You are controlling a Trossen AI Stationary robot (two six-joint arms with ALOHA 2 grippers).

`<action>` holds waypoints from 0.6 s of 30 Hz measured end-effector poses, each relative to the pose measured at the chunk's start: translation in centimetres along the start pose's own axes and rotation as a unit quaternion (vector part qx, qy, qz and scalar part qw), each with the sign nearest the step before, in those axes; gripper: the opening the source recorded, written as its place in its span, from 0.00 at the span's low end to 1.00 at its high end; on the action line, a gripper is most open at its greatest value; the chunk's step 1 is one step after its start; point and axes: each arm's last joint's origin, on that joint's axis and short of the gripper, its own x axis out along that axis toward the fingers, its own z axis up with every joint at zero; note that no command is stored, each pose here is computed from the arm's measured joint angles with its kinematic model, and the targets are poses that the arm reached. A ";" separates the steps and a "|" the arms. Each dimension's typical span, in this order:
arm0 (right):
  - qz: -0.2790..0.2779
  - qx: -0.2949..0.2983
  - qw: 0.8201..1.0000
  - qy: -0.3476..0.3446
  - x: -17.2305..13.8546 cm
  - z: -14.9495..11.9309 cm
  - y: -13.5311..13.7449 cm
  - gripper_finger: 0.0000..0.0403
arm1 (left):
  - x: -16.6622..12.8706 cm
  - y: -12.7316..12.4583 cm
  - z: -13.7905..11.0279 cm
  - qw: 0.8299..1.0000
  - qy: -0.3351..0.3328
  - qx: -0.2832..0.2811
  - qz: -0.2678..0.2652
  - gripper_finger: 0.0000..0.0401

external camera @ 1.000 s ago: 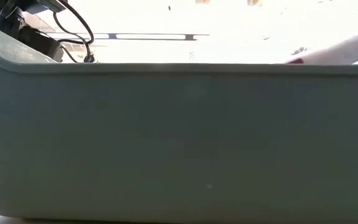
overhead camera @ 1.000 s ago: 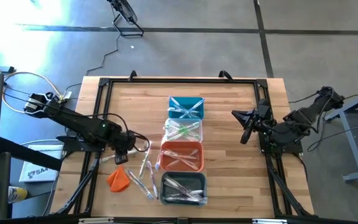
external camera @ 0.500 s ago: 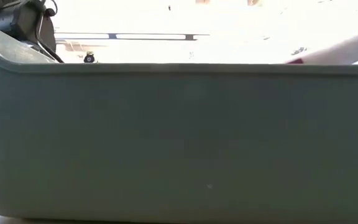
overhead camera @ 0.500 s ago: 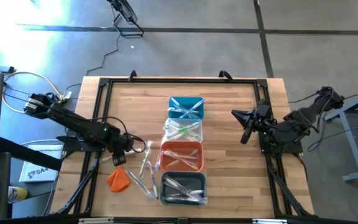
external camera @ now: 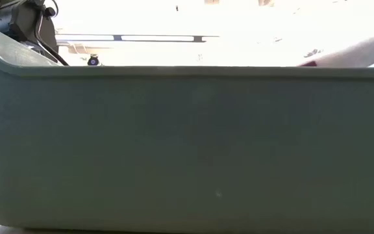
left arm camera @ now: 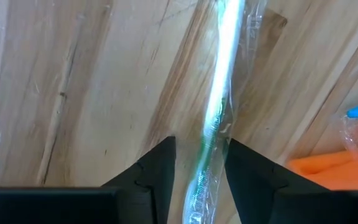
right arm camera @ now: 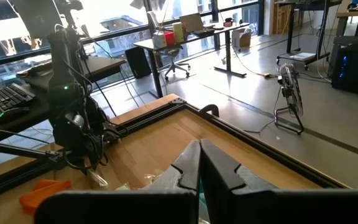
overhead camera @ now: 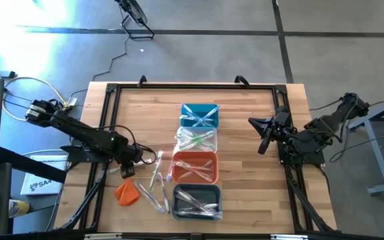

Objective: Pick & Place Toothbrushes
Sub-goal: Put the green toothbrush into the transparent bin

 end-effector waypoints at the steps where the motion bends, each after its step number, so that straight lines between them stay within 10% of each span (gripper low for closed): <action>1: 0.000 0.000 1.000 0.000 0.0 0.0 0.0 0.01 | 0.0 0.0 0.0 1.000 0.000 0.002 0.001 0.32; 18: -0.010 0.000 1.000 -0.006 0.0 0.0 -0.1 0.00 | 0.1 0.2 0.0 1.000 -0.007 0.008 0.015 0.02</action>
